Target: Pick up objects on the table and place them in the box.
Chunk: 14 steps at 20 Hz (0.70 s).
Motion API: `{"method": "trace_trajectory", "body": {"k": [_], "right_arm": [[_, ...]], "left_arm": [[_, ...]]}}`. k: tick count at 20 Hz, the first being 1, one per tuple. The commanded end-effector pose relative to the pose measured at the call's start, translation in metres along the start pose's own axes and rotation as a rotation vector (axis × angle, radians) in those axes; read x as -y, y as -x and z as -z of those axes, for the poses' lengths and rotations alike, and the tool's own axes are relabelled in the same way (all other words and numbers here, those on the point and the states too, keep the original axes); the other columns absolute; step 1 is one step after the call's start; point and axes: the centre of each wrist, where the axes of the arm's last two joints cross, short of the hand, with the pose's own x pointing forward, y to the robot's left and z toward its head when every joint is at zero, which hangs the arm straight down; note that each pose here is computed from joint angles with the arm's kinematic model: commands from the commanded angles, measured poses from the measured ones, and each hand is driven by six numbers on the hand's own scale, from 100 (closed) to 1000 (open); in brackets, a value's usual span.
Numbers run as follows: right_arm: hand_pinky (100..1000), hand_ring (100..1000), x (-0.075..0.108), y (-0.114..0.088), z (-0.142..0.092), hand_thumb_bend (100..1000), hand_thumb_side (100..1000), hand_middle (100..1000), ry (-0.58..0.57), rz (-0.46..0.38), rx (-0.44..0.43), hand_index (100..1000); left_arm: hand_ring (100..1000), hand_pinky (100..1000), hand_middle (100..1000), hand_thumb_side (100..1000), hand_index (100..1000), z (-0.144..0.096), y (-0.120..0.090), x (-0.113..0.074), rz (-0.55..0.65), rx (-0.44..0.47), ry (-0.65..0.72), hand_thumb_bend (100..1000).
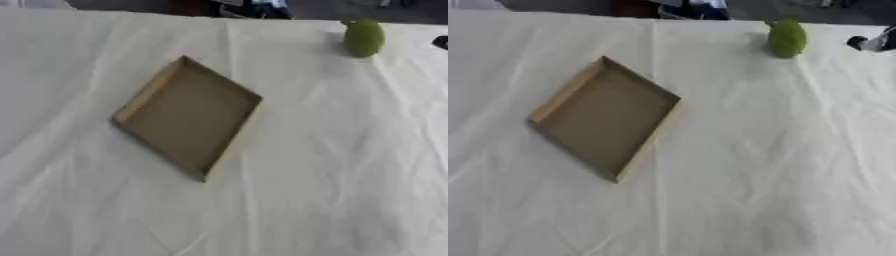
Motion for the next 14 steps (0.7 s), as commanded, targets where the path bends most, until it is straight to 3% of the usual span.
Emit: {"method": "trace_trajectory", "body": {"k": [1,14], "right_arm": [[870,918,0.014,-0.002,0.004,379,100,868,-0.114,-0.084,0.105,906],[874,919,-0.001,-0.02,0.044,376,100,870,-0.127,-0.065,0.031,916]], "left_arm": [[598,523,610,572,784,0.007,-0.007,-0.002,0.0,0.036,0.005,100],[594,519,609,569,784,0.005,-0.006,0.0,-0.024,0.042,0.007,100]]}}
